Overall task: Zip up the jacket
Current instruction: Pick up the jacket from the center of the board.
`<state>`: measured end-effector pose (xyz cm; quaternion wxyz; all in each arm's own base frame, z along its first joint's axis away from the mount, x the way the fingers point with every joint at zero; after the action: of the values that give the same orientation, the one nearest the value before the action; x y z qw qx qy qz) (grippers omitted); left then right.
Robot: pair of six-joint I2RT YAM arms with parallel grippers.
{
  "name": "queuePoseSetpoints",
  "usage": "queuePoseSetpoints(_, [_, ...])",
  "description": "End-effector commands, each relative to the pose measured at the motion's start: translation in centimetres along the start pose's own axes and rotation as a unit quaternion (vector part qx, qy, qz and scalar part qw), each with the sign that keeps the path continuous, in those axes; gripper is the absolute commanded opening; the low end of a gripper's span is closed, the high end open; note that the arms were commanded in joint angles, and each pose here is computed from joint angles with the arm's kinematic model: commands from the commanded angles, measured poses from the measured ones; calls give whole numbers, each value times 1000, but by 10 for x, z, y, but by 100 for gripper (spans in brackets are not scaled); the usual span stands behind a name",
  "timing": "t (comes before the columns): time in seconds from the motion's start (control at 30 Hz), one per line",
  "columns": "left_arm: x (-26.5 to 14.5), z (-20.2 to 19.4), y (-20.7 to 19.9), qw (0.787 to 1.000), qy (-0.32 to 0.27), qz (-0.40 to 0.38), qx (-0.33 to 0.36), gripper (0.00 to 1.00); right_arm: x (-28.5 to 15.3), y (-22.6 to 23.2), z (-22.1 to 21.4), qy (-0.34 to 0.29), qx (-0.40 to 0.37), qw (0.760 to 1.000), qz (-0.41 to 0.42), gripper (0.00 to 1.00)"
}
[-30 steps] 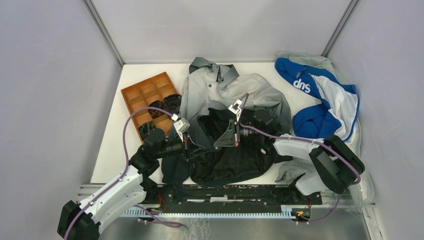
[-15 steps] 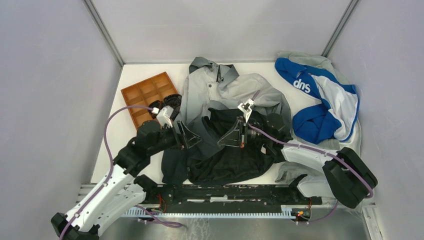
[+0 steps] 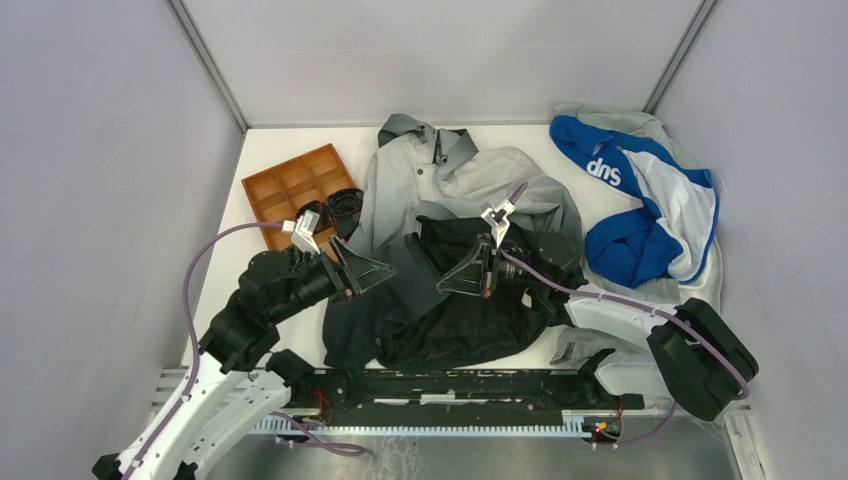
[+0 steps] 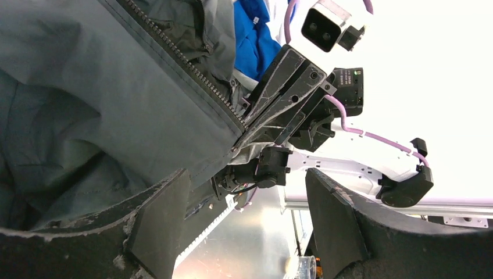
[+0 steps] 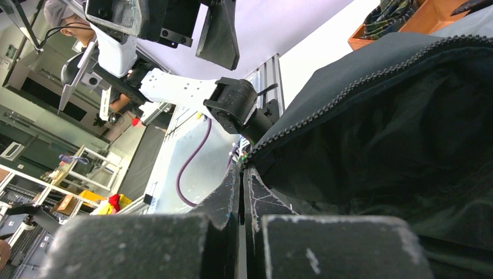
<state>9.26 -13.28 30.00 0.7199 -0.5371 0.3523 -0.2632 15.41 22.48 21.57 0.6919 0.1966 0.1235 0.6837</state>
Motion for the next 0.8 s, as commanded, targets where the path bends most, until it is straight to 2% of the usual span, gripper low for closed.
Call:
queuePoseSetpoints(0.0, [4, 0, -12, 999, 14, -49, -5, 79, 1, 5, 6, -25, -24, 999, 2, 0])
queuePoseSetpoints(0.23, [6, 4, -8, 993, 9, -57, 107, 79, 2, 1, 5, -33, 3, 999, -17, 0])
queuePoseSetpoints(0.33, [9, 10, -4, 984, -1, -51, 173, 79, 3, 0, 5, -37, 14, 999, -22, 0])
queuePoseSetpoints(0.47, [13, 23, -8, 946, -25, -62, 318, 79, 4, -4, 5, -37, 29, 998, -30, 0])
queuePoseSetpoints(0.53, [14, 26, -11, 929, -30, -81, 361, 78, 4, -6, 6, -40, 33, 998, -34, 0])
queuePoseSetpoints(0.63, [16, 22, -4, 927, -21, -90, 364, 77, 3, -8, 7, -44, 36, 998, -40, 0])
queuePoseSetpoints(0.7, [19, 19, 5, 942, -21, -76, 327, 77, 3, -9, 7, -44, 38, 997, -44, 0])
queuePoseSetpoints(0.77, [23, 15, 15, 966, -26, -52, 252, 76, 3, -11, 6, -43, 41, 997, -47, 0])
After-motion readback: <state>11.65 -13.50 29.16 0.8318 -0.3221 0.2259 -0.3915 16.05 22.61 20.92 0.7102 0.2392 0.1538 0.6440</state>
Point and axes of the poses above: each gripper's point midway between its finger pads, its own x axis out along the fingers, its own y axis along the line the jaws close on, z = x × y, the point moved 9 cm from there along -x, back along the fingers, and after that the axes turned 15 degrees about -x, right-handed, at the moved point
